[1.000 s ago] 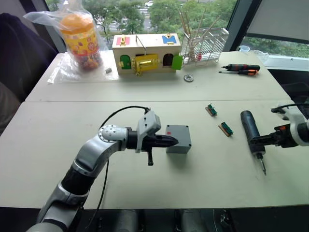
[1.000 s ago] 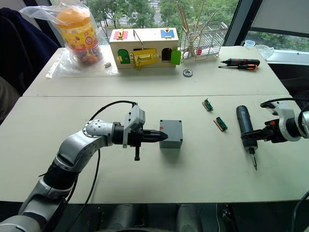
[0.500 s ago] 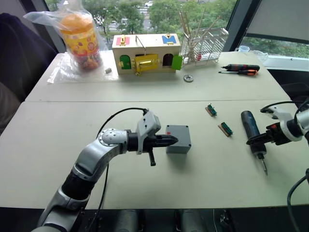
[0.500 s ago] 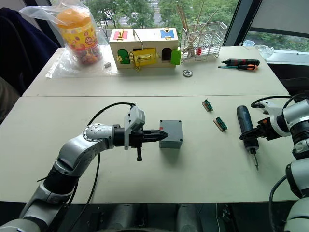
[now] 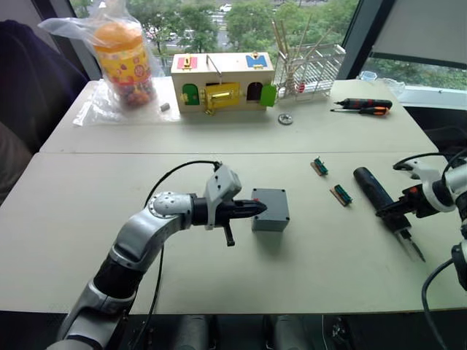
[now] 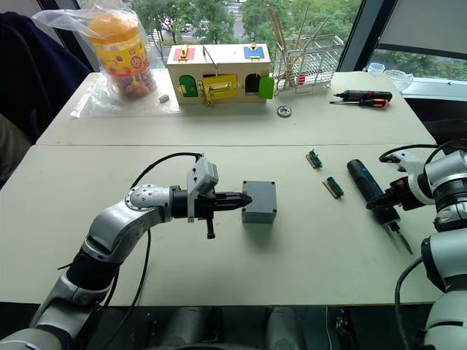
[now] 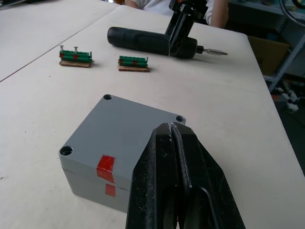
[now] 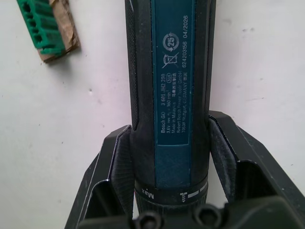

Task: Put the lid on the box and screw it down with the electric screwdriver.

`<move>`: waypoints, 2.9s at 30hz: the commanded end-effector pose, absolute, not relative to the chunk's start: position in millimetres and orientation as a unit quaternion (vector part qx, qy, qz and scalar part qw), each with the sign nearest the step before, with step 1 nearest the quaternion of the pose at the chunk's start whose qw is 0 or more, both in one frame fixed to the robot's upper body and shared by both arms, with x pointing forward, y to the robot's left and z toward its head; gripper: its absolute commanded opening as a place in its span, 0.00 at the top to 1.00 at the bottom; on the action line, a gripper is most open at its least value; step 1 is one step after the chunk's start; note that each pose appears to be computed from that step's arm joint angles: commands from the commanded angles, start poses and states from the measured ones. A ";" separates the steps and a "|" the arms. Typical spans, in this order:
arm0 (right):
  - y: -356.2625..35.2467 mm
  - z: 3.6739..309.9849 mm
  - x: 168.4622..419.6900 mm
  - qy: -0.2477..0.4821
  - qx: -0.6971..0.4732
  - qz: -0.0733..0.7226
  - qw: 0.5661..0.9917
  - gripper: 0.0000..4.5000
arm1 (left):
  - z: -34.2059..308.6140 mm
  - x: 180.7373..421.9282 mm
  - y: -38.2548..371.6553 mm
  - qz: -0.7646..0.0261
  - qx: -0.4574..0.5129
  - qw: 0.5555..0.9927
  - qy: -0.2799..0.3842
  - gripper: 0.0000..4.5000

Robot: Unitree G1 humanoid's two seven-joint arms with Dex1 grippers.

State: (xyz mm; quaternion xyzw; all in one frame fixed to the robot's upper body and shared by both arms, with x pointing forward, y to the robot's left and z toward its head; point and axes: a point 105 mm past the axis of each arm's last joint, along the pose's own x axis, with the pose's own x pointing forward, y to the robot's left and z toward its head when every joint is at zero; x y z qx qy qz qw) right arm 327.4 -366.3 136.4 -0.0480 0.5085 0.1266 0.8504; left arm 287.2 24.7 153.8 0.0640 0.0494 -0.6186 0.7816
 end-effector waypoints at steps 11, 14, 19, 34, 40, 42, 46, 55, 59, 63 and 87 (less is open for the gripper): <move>-285.1 316.3 359.4 -0.081 0.127 0.191 0.970 0.59 | 171.9 316.0 21.6 -0.643 0.097 0.759 0.028 1.00; -242.6 313.8 349.8 -0.159 0.159 0.220 0.949 0.59 | 174.1 321.5 17.4 -0.642 0.103 0.759 0.026 1.00; -189.6 296.9 332.0 -0.183 0.169 0.283 0.926 0.59 | 165.0 320.4 13.9 -0.648 0.137 0.748 0.039 1.00; -155.3 239.6 319.0 -0.139 0.091 0.307 0.937 0.59 | 140.0 309.2 12.5 -0.656 0.166 0.733 0.075 1.00; -153.8 233.9 323.1 -0.139 0.093 0.302 0.938 0.59 | 139.9 309.4 13.7 -0.654 0.166 0.734 0.077 1.00; -153.7 233.8 324.1 -0.140 0.093 0.301 0.939 0.59 | 139.8 309.5 13.8 -0.654 0.166 0.734 0.077 1.00; -153.3 230.4 325.7 -0.138 0.084 0.300 0.940 0.59 | 140.0 308.7 13.9 -0.653 0.164 0.735 0.077 1.00; -156.0 222.8 324.4 -0.123 0.079 0.301 0.942 0.59 | 139.3 308.4 14.9 -0.652 0.162 0.736 0.078 1.00; -158.0 221.2 324.1 -0.119 0.073 0.300 0.944 0.59 | 138.8 308.5 14.0 -0.652 0.161 0.737 0.078 1.00; -157.3 219.8 323.0 -0.114 0.076 0.305 0.942 0.59 | 138.6 308.6 13.6 -0.652 0.161 0.736 0.078 1.00; -154.0 222.0 322.5 -0.117 0.076 0.313 0.939 0.59 | 138.5 310.8 12.7 -0.650 0.160 0.739 0.079 1.00</move>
